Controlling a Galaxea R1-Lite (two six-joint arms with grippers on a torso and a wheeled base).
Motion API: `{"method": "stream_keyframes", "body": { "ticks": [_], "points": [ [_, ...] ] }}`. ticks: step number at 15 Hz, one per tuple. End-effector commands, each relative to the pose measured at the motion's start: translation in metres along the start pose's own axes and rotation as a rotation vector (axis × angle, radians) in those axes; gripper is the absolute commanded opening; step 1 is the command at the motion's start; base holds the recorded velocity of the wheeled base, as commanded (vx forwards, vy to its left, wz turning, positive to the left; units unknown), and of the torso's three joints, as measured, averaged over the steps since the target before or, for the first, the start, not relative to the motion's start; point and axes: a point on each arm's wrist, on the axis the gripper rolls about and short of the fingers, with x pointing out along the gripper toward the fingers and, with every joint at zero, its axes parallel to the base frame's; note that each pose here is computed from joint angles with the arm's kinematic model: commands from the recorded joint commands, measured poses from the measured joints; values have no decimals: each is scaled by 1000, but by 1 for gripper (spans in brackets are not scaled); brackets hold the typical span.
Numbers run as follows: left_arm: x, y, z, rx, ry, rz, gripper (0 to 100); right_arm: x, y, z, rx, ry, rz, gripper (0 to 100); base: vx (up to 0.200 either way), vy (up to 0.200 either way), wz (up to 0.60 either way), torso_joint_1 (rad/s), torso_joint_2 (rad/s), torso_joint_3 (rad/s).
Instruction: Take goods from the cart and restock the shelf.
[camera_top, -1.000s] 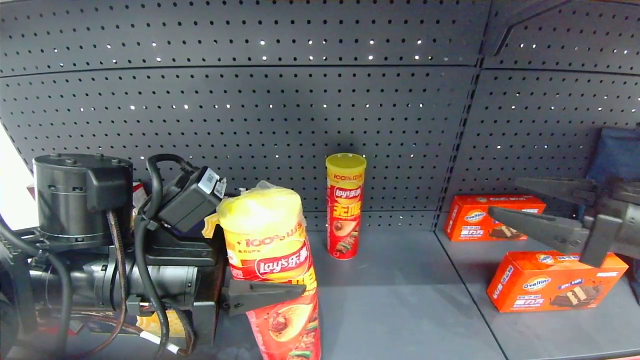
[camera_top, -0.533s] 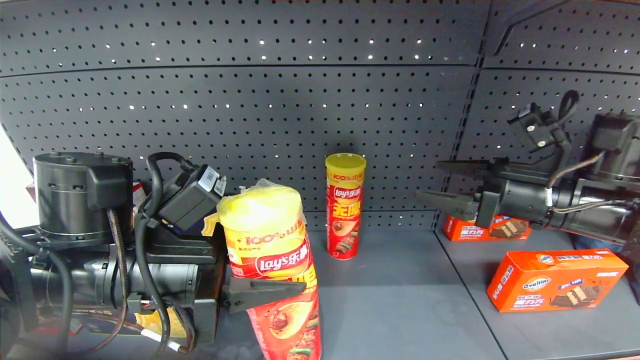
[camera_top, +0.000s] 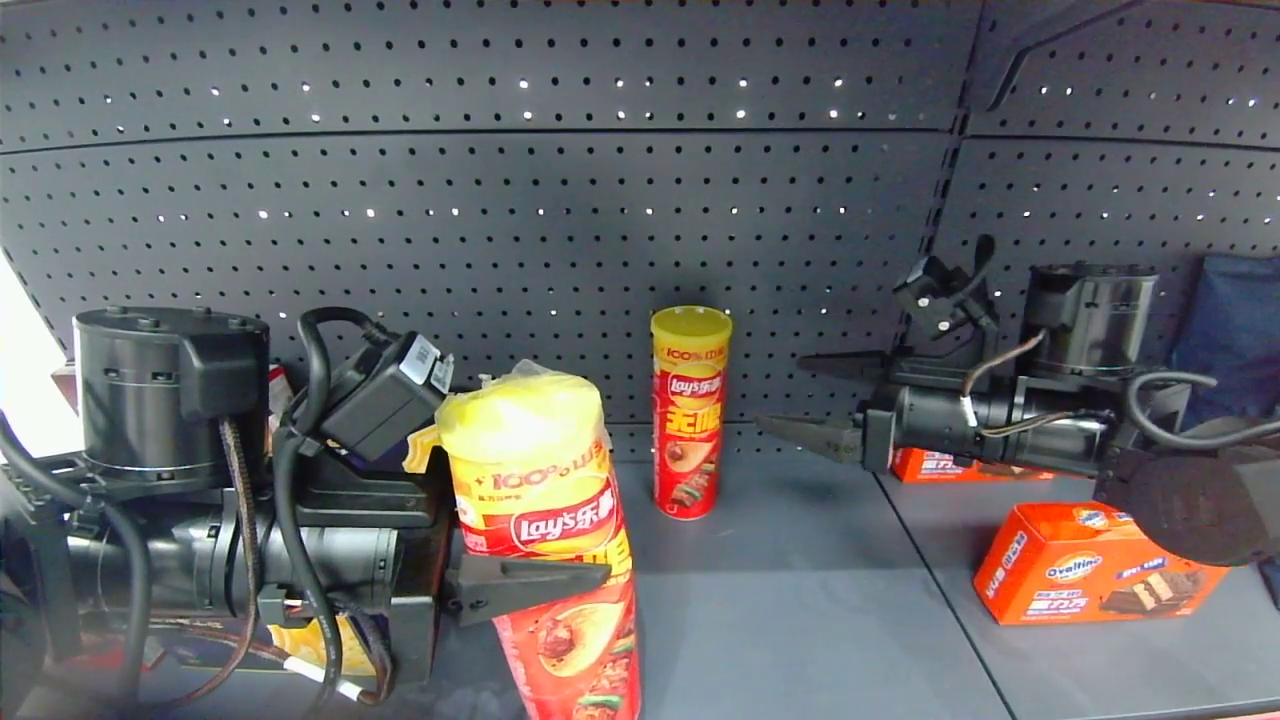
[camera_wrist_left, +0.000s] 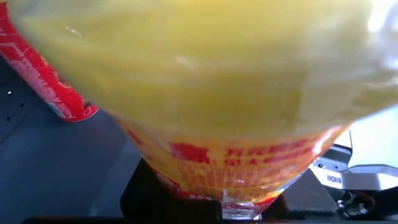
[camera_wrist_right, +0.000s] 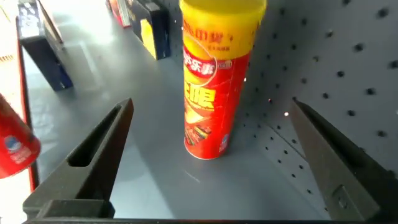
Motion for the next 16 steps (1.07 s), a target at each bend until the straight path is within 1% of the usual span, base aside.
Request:
{"method": "stream_keyframes", "body": {
  "ticks": [1,3,6,10,14,16],
  "points": [
    [0,1,0,-1,0,1,0,18,-3,-13,18,30,22,100,0,0,0,0,0,0],
    [-1,5,0,-5,-2,18,0,32,-6,-23,31,51,34,100,0,0,0,0,0,0],
    [-2,5,-1,-8,0,20,0,46,-9,-37,50,82,45,100,0,0,0,0,0,0],
    [-5,8,-1,-11,-3,34,0,59,-15,-49,61,100,49,100,0,0,0,0,0,0],
    [-4,8,-1,-13,-1,33,0,71,-10,-56,61,108,76,100,0,0,0,0,0,0],
    [-5,8,-2,-16,1,35,0,76,-11,-60,62,109,79,100,0,0,0,0,0,0]
  ]
}}
